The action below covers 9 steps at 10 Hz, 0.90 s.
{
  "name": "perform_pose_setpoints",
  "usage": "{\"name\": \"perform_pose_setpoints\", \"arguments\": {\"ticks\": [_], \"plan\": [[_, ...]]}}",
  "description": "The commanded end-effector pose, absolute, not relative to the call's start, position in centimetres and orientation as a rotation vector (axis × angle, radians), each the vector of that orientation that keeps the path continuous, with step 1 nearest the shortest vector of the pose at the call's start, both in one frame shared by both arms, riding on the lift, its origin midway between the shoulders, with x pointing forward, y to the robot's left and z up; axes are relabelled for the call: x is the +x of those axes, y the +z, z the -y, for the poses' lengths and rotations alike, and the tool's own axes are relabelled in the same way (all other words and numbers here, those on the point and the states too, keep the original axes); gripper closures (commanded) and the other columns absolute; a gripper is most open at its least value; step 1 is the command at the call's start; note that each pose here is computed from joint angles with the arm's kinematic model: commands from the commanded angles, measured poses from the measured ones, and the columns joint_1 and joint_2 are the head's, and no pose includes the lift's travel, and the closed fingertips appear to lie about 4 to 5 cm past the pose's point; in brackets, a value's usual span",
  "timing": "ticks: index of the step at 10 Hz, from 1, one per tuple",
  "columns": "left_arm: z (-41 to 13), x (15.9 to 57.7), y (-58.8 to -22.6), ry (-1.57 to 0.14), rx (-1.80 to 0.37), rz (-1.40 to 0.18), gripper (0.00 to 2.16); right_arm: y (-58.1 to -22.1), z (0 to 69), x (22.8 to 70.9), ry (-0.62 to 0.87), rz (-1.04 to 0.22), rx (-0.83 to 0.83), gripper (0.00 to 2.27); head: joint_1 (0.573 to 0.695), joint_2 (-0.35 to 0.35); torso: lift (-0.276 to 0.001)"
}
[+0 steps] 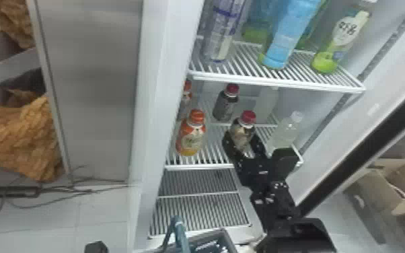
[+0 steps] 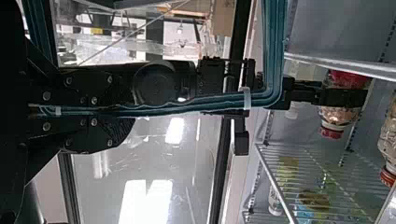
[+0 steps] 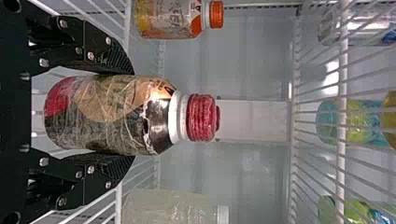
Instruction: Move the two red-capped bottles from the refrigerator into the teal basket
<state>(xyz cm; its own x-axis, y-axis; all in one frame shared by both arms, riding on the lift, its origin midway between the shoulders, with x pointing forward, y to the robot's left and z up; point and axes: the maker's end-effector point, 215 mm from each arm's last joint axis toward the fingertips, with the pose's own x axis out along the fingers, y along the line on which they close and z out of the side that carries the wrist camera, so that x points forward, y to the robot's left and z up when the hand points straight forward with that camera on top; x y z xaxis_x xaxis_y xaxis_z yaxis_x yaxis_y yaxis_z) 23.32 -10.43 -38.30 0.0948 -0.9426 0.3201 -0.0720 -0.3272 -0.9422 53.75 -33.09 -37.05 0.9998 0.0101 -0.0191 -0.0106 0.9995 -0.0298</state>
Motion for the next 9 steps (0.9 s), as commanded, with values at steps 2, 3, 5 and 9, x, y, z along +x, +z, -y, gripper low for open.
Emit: {"name": "perform_pose_setpoints", "arguments": {"ticks": [2,3,5,9], "plan": [[10.4,23.4,-38.3,-1.342,-1.553,-1.036,1.09,-34.8,32.5,52.7,0.026,0.028,0.024,0.58,0.695,-0.35,-0.228],[10.4,23.4,-38.3,-1.342,-1.553,-1.036,1.09,-33.8,32.3,52.0,0.036,0.045,0.032,0.58,0.695,-0.35,-0.228],[10.4,23.4,-38.3,-1.342,-1.553,-1.036,1.09,-32.9,32.0,50.4,0.047,0.05,0.046,0.58,0.695,-0.35,-0.228],[10.4,23.5,-38.3,-1.341,-1.547,-1.033,1.09,-32.8,33.0,47.5,0.067,-0.043,0.07,0.58,0.695,-0.35,-0.228]]}}
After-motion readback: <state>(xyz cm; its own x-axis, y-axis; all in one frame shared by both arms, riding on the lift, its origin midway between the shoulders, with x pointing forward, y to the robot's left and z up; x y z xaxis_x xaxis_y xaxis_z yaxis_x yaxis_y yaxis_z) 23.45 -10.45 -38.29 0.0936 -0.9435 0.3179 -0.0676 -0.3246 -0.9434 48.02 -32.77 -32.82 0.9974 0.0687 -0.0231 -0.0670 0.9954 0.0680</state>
